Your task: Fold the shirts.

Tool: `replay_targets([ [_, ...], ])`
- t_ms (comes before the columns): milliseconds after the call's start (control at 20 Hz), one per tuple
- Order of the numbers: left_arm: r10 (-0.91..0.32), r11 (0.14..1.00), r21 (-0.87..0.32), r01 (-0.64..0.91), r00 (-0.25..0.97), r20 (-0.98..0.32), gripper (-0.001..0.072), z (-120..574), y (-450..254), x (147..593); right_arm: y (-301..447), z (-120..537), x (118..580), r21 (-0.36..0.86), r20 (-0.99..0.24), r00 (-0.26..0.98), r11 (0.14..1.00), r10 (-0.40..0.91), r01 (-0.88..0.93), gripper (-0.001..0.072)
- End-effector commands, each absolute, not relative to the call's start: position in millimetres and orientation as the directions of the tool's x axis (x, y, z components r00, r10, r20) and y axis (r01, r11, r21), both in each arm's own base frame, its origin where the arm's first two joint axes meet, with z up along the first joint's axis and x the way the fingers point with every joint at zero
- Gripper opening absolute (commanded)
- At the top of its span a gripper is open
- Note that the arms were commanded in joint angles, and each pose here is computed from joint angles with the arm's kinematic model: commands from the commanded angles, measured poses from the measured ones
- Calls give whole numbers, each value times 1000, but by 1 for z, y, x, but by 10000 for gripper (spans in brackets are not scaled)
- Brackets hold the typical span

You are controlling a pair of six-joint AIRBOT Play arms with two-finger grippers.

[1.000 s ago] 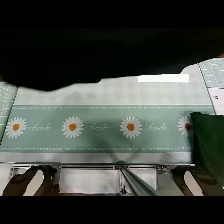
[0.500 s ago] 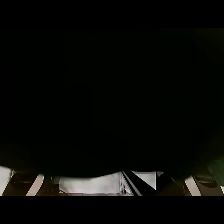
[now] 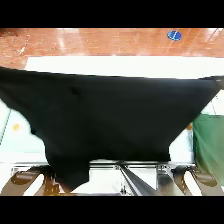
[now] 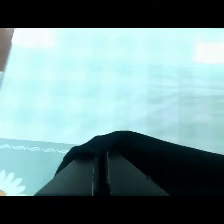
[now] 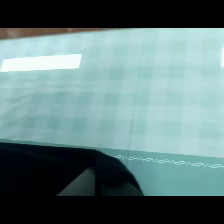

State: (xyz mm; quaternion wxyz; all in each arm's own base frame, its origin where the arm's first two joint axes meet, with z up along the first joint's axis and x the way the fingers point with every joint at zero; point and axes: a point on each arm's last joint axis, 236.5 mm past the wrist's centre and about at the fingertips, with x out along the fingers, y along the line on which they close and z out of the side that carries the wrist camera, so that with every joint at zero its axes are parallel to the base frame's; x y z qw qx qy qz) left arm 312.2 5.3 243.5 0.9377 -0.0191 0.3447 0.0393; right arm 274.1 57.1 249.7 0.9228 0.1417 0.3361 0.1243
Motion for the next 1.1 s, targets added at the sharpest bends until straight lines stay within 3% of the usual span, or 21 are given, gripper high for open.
replay_targets([
  [0,46,994,-40,-99,731,-681,21,183,-4,390,46,186,341,394,-642,684,914,347,-94,21],
  [250,34,977,-122,-176,687,-726,21,96,-15,494,32,94,448,498,-687,613,867,391,4,21],
  [550,-63,954,-209,-216,536,-842,21,7,-44,542,21,27,528,539,-729,533,840,430,59,21],
  [750,-53,986,-118,-117,449,-892,21,6,-32,522,22,6,497,523,-795,382,852,471,38,22],
  [900,-45,996,-66,-61,290,-956,21,-7,-18,481,14,-21,444,432,-891,163,902,424,16,21],
  [1050,-42,999,-41,11,108,-993,20,-52,-17,433,23,-52,414,437,-899,55,898,435,48,21],
])
